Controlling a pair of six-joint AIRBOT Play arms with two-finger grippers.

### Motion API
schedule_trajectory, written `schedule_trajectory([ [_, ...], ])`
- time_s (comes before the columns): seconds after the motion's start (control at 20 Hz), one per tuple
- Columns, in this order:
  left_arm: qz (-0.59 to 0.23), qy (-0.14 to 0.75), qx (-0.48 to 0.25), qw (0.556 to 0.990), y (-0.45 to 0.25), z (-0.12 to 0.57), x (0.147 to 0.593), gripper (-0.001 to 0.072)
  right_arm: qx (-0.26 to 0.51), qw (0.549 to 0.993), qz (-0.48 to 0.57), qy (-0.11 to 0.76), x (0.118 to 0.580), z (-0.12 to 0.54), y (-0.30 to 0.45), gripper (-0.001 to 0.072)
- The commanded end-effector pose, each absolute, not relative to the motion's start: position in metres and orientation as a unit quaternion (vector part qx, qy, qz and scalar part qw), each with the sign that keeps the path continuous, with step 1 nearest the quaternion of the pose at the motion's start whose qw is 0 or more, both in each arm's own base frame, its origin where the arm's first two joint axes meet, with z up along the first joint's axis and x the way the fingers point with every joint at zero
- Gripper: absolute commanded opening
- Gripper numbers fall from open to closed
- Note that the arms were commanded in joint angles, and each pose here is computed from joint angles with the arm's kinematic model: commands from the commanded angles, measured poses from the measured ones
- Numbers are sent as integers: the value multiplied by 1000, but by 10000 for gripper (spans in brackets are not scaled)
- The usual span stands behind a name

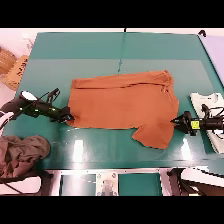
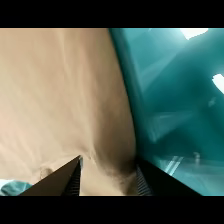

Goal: Fold the shirts.

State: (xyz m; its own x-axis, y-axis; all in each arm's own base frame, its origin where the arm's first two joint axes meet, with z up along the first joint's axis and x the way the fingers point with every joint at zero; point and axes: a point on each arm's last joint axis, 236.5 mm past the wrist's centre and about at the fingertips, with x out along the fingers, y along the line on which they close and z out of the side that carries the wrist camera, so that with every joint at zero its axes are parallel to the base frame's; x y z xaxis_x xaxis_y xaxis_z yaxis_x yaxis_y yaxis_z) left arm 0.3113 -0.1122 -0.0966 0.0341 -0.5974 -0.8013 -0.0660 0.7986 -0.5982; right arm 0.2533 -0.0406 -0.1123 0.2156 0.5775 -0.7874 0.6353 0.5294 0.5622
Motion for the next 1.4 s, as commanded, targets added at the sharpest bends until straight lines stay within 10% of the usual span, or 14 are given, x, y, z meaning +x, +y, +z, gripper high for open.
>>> schedule_trajectory([
  [0.0, -201, 669, -250, 670, -113, -95, 309, 26, 481, 602, -19, 637, 246, -117, -34, 402],
  [0.2, -214, 674, -248, 661, -117, -87, 306, 24, 471, 622, -9, 626, 258, -109, -41, 19],
  [0.55, -279, 519, -179, 788, -121, 108, 352, 23, 374, 827, 70, 415, 367, 107, -70, 19],
  [0.8, -305, 259, -70, 914, -125, 350, 319, 25, 206, 971, 72, 96, 328, 392, -36, 18],
  [1.05, -248, 32, 23, 968, -112, 513, 219, 25, 84, 982, 40, -164, 213, 556, 20, 19],
  [1.35, -125, 72, 33, 989, -56, 489, 241, 25, 98, 986, 19, -132, 237, 533, -4, 19],
])
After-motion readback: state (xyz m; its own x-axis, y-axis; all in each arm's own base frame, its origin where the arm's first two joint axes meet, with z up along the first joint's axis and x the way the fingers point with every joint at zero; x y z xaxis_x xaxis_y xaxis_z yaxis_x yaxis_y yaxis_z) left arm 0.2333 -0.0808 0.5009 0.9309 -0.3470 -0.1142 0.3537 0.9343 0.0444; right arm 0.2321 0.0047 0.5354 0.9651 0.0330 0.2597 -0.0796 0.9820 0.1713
